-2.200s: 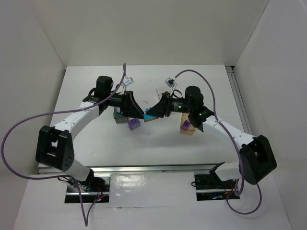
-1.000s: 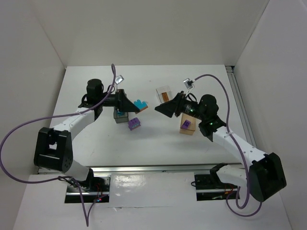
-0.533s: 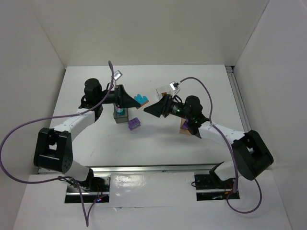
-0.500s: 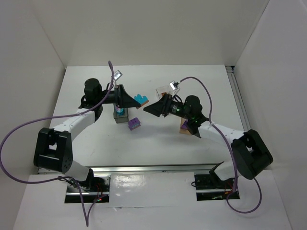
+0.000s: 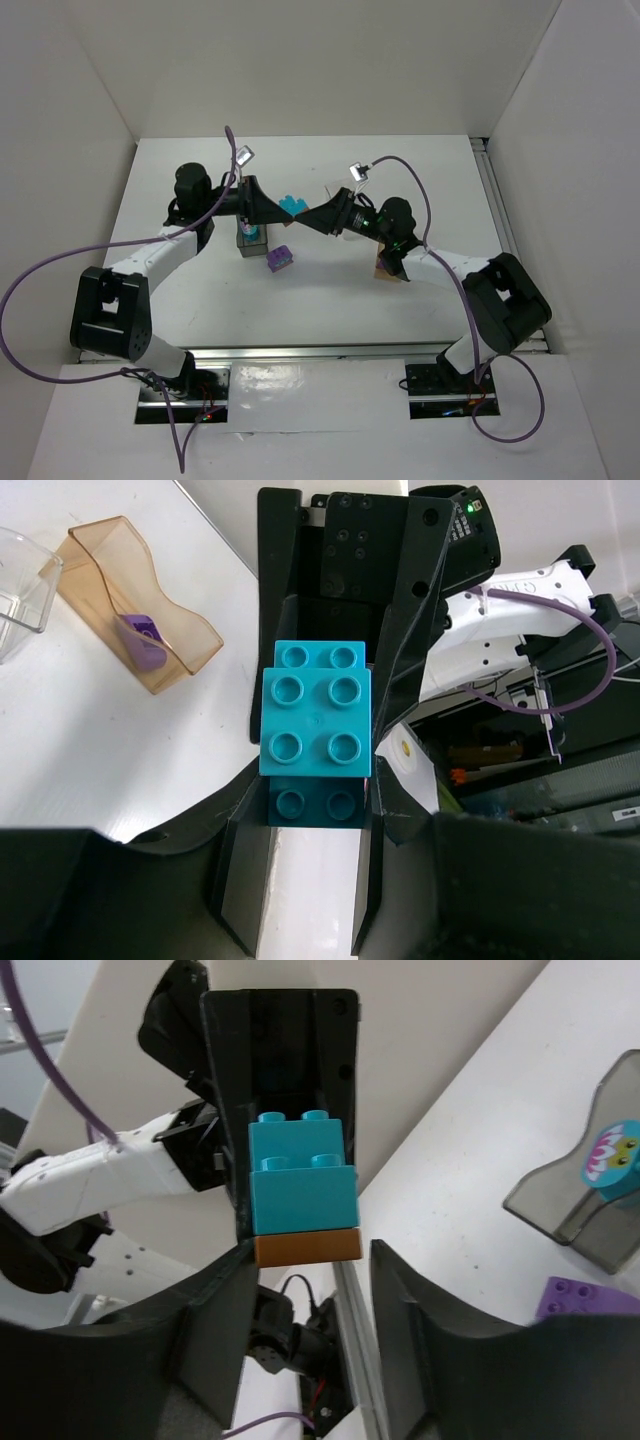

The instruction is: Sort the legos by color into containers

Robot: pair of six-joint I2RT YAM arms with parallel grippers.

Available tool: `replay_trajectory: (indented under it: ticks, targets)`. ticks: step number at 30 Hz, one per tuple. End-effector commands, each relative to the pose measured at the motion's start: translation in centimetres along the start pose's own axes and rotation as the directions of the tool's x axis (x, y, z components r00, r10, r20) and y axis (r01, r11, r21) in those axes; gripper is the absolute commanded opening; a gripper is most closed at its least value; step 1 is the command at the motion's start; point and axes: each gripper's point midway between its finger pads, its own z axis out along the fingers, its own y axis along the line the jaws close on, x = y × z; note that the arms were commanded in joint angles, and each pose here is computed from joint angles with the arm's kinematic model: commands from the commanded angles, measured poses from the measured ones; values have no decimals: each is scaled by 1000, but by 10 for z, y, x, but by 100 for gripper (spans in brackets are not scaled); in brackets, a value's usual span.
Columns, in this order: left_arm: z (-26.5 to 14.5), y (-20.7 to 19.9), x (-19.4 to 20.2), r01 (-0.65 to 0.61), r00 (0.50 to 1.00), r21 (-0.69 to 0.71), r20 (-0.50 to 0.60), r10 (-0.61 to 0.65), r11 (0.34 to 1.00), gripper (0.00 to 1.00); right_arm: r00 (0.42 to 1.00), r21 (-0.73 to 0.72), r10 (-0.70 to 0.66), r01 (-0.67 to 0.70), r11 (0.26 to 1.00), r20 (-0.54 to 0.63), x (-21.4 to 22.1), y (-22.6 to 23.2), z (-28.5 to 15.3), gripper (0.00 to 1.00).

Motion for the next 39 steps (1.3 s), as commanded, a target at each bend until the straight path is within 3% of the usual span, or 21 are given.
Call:
replay_trajectory:
  ticks: [1, 3, 9, 12, 20, 30, 32, 33, 34, 37, 39]
  targets:
    - [-2, -32, -11, -150, 988, 65, -9, 151, 986, 0, 995, -118, -75, 83, 989, 72, -24, 33, 8, 53]
    - [-1, -29, -11, -131, 991, 63, -12, 132, 989, 0, 994, -127, -81, 91, 988, 78, -25, 35, 8, 47]
    - [-2, -29, -7, -136, 990, 72, -29, 138, 988, 0, 988, -159, -96, 115, 981, 122, -26, 42, 0, 19]
    - [-2, -28, -11, -135, 991, 47, -18, 136, 990, 0, 992, -138, -92, 103, 985, 83, -21, 36, 2, 8]
    - [-12, -30, -35, -163, 986, 12, 38, 162, 987, 0, 993, 56, -119, 117, 992, 19, -2, 8, -19, 4]
    - [-12, -23, -43, -134, 990, -1, 50, 134, 991, 0, 980, 326, -199, 198, 924, -32, 0, -26, -48, 3]
    - [-12, -21, -50, -166, 984, -27, 60, 167, 986, 0, 983, 487, -181, 169, 857, -22, -6, -52, -61, 3]
    - [-12, -5, -49, -64, 995, -104, 71, 72, 993, 0, 981, 542, -194, 160, 825, 6, -20, -54, -62, 3]
    - [-13, 10, -51, -100, 991, -168, 70, 113, 981, 0, 980, 607, -200, 145, 782, 24, -27, -63, -68, 3]
    - [-21, 44, -56, -18, 994, -394, 92, 59, 919, 0, 970, 798, -242, 115, 592, 39, -49, -98, -89, 3]
    - [-18, 55, -52, 6, 995, -464, 90, 40, 886, 0, 965, 870, -264, 124, 477, 7, -57, -115, -101, 4]
